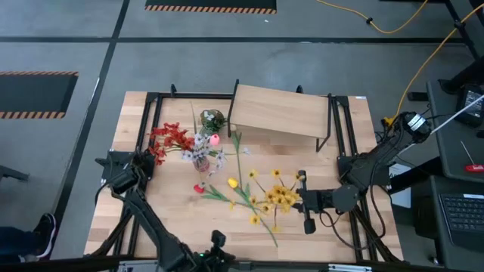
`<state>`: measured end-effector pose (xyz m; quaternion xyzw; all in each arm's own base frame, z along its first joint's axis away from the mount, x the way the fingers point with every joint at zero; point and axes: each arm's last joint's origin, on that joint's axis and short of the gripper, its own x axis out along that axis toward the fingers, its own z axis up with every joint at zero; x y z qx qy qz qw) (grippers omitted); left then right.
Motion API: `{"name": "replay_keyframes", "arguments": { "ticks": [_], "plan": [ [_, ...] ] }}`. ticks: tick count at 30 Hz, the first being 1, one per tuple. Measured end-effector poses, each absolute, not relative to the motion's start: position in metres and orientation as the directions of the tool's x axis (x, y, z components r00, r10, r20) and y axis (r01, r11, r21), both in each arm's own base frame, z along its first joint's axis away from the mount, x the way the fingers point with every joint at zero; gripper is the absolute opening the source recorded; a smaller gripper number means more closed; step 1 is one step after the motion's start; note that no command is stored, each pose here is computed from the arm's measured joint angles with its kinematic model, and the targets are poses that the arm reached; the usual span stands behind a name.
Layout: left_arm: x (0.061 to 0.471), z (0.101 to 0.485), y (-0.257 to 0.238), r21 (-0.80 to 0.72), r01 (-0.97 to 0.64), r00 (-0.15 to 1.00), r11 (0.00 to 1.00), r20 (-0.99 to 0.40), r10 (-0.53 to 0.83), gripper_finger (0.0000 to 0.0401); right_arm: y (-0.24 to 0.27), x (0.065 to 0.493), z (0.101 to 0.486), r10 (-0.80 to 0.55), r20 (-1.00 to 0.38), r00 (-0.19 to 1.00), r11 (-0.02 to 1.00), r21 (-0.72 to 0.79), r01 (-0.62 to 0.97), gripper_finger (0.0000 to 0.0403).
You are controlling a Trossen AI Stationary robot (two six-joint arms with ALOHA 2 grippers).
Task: Pick and place flowers into a vace then onto a shelf
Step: Put the yellow flowers into the transparent vase
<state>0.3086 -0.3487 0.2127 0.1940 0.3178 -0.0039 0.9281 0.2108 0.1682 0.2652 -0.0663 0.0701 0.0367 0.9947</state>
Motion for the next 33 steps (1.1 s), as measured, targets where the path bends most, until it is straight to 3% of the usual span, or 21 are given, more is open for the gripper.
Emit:
{"name": "replay_keyframes", "arguments": {
  "ticks": [7,16,23,33],
  "plan": [
    [0.323,0.195,-0.335,0.248,0.183,0.844,0.951,-0.536,-0.022,0.0001,0.178,0.201,0.267,0.014,-0.117,0.993,0.987,-0.155,-0.032,0.0012],
    [0.297,0.204,-0.302,0.107,0.206,0.942,0.973,-0.291,-0.168,0.0001,0.184,0.185,0.257,-0.123,-0.107,0.987,0.984,-0.14,0.108,0.0012],
    [0.278,0.199,-0.269,0.004,0.172,0.975,0.985,-0.145,-0.169,0.0001,0.176,0.183,0.243,-0.18,-0.088,0.98,0.981,-0.087,0.173,0.0012],
    [0.282,0.186,-0.25,0.011,0.126,0.98,0.992,-0.159,-0.123,0.0003,0.164,0.176,0.22,-0.186,-0.052,0.981,0.982,-0.04,0.184,0.0012]
  ]
}}
